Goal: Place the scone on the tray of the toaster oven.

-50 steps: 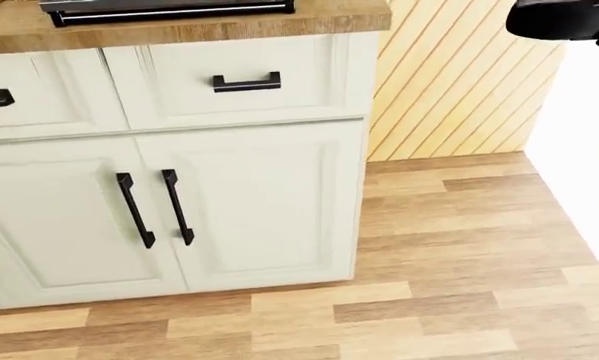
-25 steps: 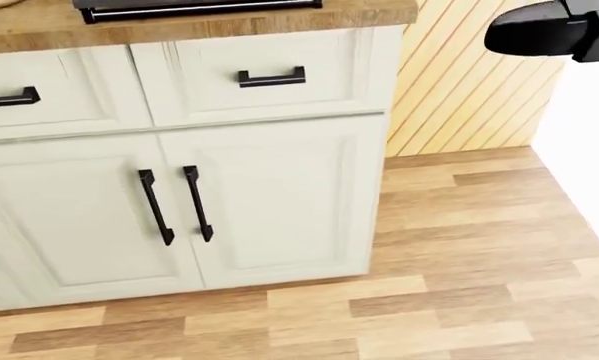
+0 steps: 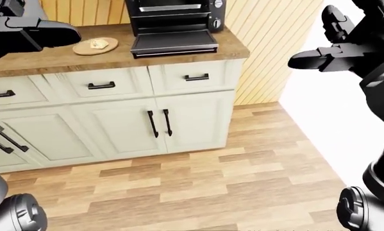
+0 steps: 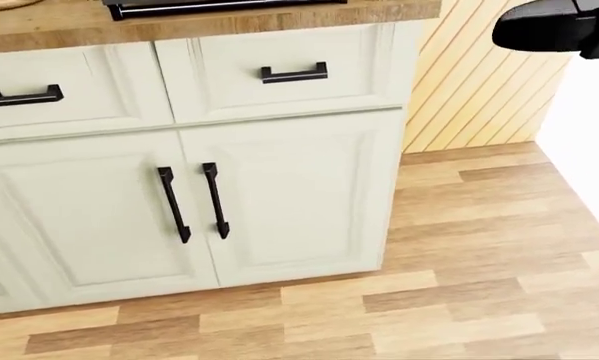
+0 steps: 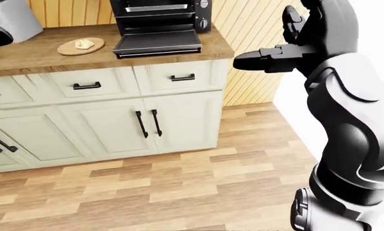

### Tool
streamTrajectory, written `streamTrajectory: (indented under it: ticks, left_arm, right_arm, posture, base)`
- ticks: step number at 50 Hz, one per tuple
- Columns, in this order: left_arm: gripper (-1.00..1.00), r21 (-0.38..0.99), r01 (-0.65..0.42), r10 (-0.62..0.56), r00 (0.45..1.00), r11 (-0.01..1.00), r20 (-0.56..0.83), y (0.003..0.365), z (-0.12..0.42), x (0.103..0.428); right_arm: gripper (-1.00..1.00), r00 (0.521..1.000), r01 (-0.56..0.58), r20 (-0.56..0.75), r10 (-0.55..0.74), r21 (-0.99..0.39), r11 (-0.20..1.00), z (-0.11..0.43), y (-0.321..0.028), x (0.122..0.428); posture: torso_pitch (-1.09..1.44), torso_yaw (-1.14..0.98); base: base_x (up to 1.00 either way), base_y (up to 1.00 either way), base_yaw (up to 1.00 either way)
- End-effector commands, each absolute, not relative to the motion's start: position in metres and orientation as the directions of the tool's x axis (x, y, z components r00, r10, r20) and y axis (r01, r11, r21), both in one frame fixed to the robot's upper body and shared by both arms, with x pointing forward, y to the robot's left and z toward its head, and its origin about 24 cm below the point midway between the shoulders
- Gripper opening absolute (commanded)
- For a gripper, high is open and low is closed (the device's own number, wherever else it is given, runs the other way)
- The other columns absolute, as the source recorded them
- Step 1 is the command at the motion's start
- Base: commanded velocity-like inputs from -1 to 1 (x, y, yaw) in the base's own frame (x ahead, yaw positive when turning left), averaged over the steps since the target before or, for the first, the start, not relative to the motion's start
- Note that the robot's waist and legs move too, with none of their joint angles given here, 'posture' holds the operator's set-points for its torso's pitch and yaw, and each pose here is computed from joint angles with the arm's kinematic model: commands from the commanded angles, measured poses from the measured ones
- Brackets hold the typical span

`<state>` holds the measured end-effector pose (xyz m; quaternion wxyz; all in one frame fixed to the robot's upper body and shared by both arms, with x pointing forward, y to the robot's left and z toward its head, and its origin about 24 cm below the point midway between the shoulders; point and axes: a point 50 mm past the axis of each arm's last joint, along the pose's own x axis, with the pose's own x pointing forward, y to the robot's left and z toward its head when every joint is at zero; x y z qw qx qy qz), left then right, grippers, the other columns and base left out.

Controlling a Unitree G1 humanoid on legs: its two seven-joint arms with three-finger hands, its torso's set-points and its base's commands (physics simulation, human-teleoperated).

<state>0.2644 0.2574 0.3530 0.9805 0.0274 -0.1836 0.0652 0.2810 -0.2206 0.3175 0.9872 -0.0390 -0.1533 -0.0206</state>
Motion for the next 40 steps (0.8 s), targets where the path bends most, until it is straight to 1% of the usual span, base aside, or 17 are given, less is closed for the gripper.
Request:
streamTrajectory:
  ticks: [1, 27, 30, 40]
  left_arm:
    - [1.00, 0.030, -0.129, 0.103, 0.893, 0.991, 0.438, 0.2543, 0.3680, 0.2552]
    - [1.00, 0.042, -0.146, 0.113, 0.893, 0.988, 0.436, 0.2575, 0.3651, 0.2569]
    - [1.00, 0.035, -0.160, 0.128, 0.885, 0.986, 0.448, 0.2591, 0.3667, 0.2559]
    - [1.00, 0.049, -0.149, 0.113, 0.894, 0.988, 0.434, 0.2564, 0.3625, 0.2585]
  right_arm:
    - [1.00, 0.916, 0.081, 0.398, -0.047, -0.068, 0.994, 0.3353, -0.2243, 0.2717]
    - [1.00, 0.918, 0.082, 0.395, -0.047, -0.072, 0.994, 0.3335, -0.2235, 0.2724]
    - [1.00, 0.918, 0.081, 0.394, -0.047, -0.070, 0.994, 0.3332, -0.2236, 0.2726]
    - [1.00, 0.918, 0.081, 0.395, -0.044, -0.078, 0.994, 0.3323, -0.2221, 0.2725]
  posture:
    - [0.00, 0.00]
    - [0.00, 0.00]
    - [0.00, 0.00]
    - [0.00, 0.00]
  base:
    - [0.00, 0.19, 0.00]
    - [0.00, 0.18, 0.00]
    - [0.00, 0.18, 0.00]
    - [0.00, 0.18, 0.00]
